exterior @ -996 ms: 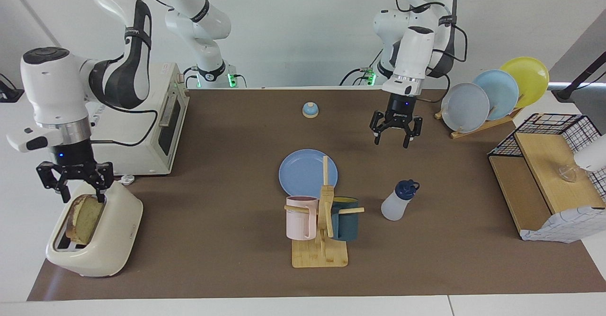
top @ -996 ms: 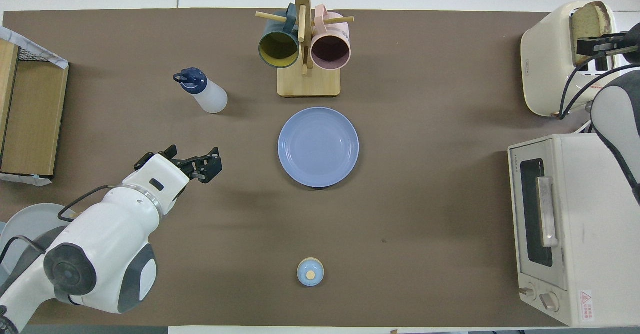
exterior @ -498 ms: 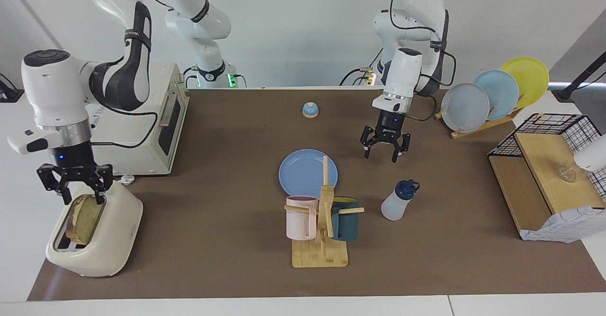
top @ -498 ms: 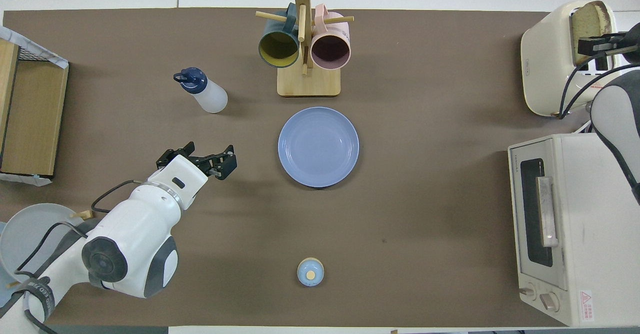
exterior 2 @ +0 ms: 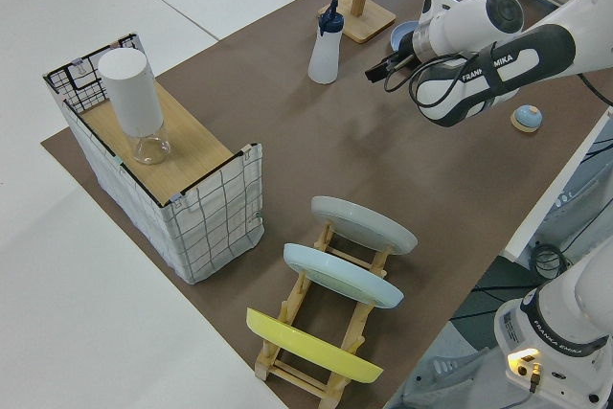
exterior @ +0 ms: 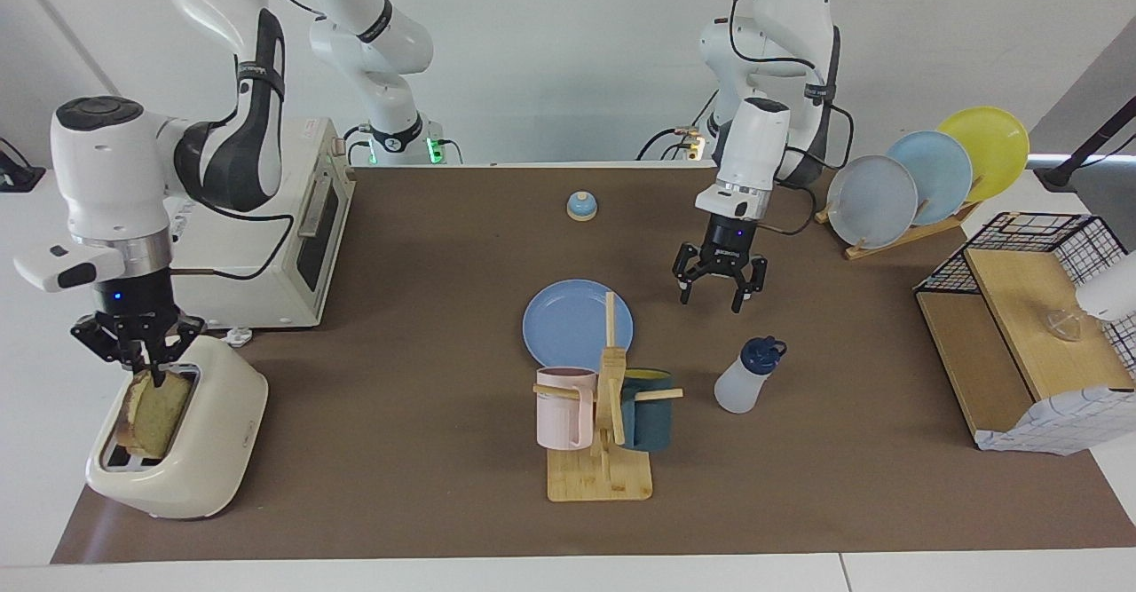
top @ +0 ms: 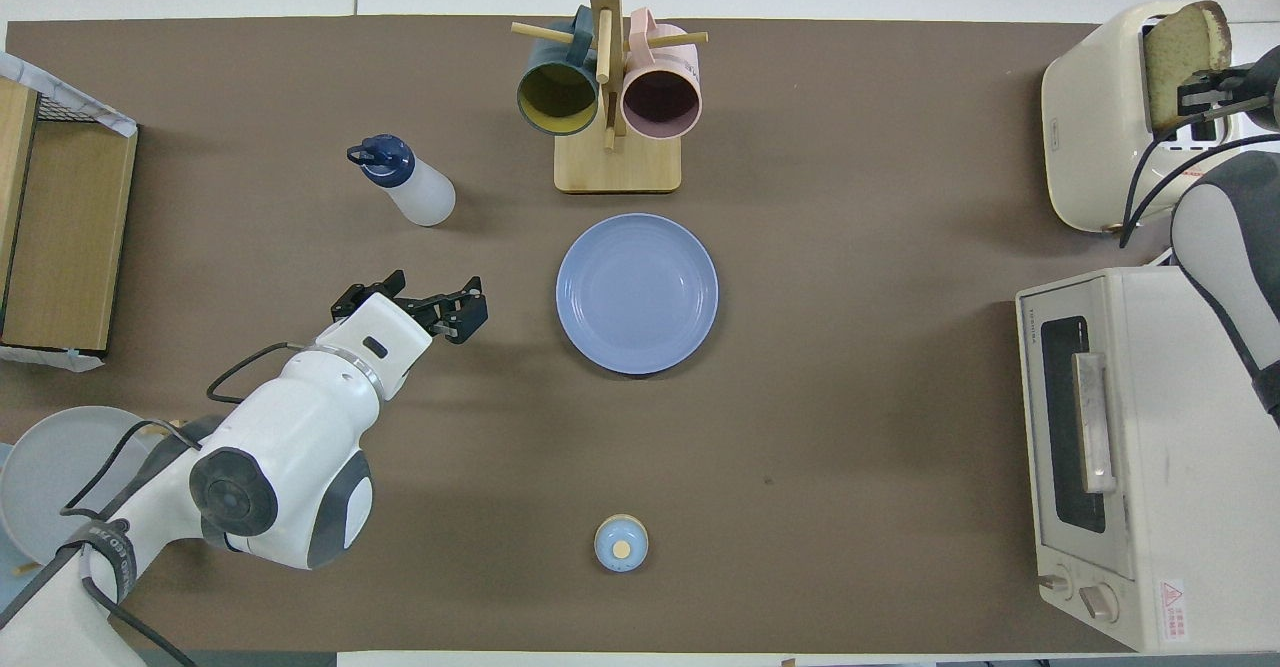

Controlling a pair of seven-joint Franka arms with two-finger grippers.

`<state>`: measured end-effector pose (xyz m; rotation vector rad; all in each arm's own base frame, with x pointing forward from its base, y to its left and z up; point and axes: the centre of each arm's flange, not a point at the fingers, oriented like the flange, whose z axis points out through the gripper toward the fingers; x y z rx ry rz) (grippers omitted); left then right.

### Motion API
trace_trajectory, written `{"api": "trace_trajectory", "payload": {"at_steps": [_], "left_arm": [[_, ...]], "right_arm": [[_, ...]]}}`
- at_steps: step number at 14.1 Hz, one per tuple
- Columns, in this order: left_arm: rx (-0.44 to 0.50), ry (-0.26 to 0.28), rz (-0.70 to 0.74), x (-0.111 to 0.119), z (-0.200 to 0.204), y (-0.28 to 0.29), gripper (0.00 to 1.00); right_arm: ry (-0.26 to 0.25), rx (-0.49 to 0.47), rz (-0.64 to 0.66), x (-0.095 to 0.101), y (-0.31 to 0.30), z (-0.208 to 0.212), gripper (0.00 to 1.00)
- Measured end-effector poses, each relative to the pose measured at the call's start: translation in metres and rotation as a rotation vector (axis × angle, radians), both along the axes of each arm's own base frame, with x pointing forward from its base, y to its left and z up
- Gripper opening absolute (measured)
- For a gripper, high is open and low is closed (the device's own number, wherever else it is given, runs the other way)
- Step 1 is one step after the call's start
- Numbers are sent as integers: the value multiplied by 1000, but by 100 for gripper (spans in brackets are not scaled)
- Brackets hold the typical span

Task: Put bread on plate and add seasoning

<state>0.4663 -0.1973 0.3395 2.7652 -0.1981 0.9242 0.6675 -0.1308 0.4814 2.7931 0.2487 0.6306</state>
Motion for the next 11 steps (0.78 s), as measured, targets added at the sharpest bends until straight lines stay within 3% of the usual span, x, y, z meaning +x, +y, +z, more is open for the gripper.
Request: {"api": "trace_trajectory", "payload": {"at_steps": [5,8,11], "left_arm": [[-8,-7,23,20,-1,4,100],[-11,-19,56,35,3,17,100],[-13,-22,72,53,-2,20,100]], "right_arm": [[-10,-34,19,5,6,17,8],[30,-108,58,12,35,60,8],[89,-119,102,6,94,107,8]]}}
